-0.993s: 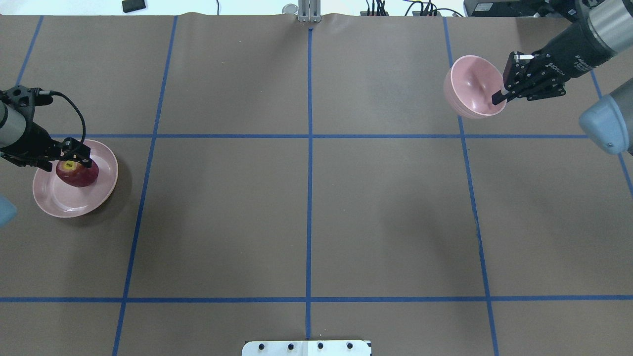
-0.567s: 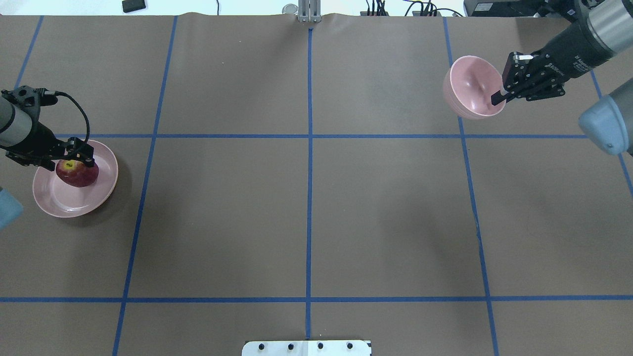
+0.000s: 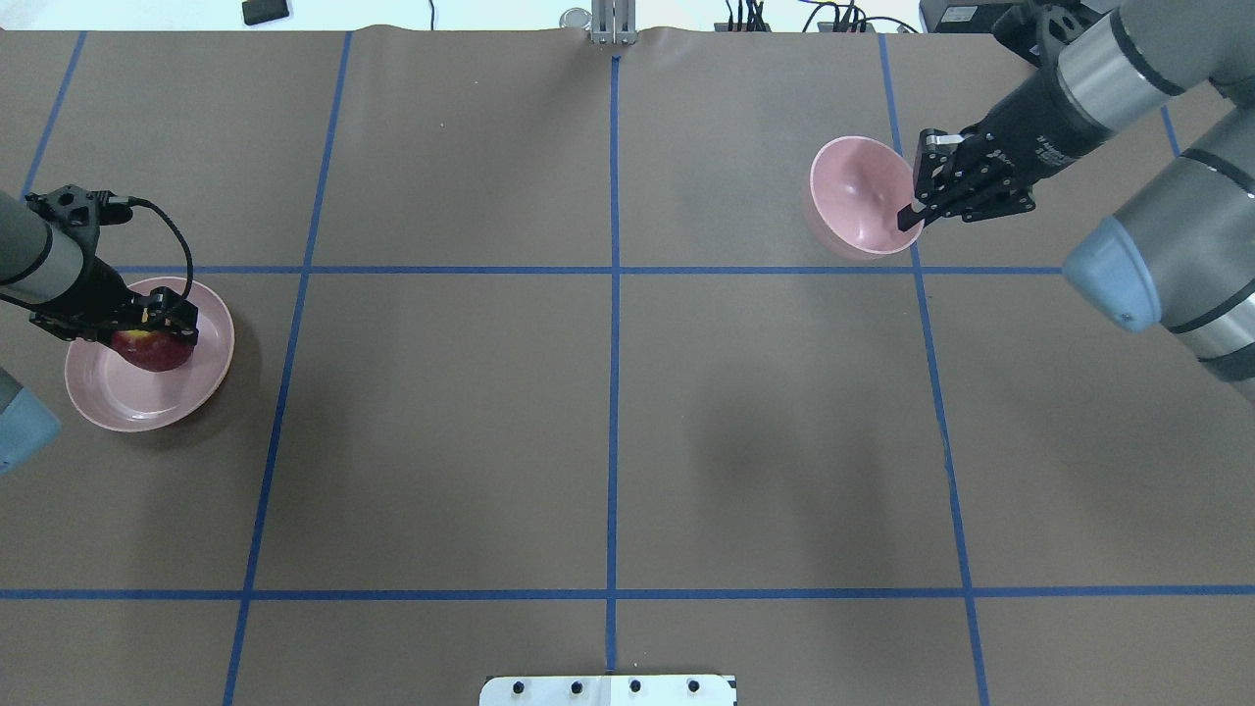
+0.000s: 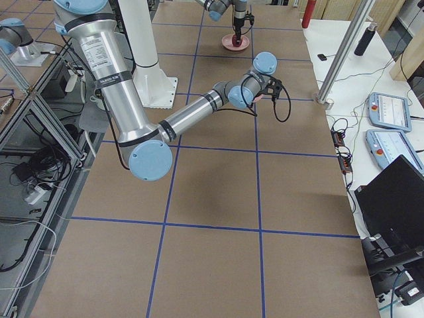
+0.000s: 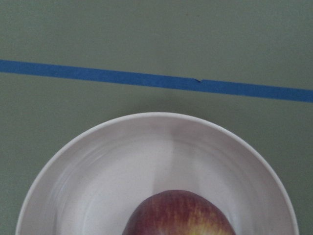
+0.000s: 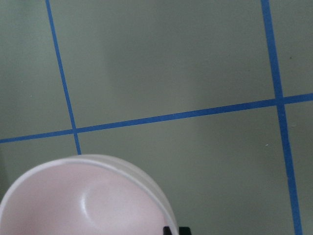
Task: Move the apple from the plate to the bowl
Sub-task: 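Slide the bowl toward table center with the right gripper while the left grasps the apple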
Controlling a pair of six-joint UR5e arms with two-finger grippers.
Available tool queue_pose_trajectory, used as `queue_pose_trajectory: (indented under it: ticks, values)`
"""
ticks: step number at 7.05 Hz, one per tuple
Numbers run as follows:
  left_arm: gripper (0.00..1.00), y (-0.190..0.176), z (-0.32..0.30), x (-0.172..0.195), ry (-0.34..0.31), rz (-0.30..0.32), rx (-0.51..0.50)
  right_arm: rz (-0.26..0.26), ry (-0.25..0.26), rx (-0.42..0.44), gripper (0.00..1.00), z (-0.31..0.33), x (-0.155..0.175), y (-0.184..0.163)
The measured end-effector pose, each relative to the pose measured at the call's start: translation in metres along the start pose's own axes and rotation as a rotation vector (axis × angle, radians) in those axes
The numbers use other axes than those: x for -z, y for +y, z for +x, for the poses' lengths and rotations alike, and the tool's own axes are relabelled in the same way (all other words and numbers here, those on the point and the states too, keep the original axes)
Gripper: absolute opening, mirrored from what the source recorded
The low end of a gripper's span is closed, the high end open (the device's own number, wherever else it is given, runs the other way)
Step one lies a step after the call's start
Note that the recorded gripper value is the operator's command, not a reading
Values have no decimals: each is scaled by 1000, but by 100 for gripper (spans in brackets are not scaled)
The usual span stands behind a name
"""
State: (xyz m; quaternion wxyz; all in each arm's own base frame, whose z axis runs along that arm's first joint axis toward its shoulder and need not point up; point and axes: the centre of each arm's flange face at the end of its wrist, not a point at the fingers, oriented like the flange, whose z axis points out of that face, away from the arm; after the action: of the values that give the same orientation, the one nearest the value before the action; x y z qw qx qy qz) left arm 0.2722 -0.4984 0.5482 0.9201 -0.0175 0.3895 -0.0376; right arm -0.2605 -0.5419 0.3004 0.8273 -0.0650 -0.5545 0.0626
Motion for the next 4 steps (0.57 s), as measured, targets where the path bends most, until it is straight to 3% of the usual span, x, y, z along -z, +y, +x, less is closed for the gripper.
queue_pose_trajectory:
  ticks: [1,2,4]
  values:
    - [6,2,3,-2,1,-3,-2,1,7,2,0,-16,-14,6]
    - [0,3,4,-1,4,-5,-5,2,15,7,0,-29,-28,13]
    - [0,4,6,17,44,-17,-7,2,35,21,0,-61,-66,33]
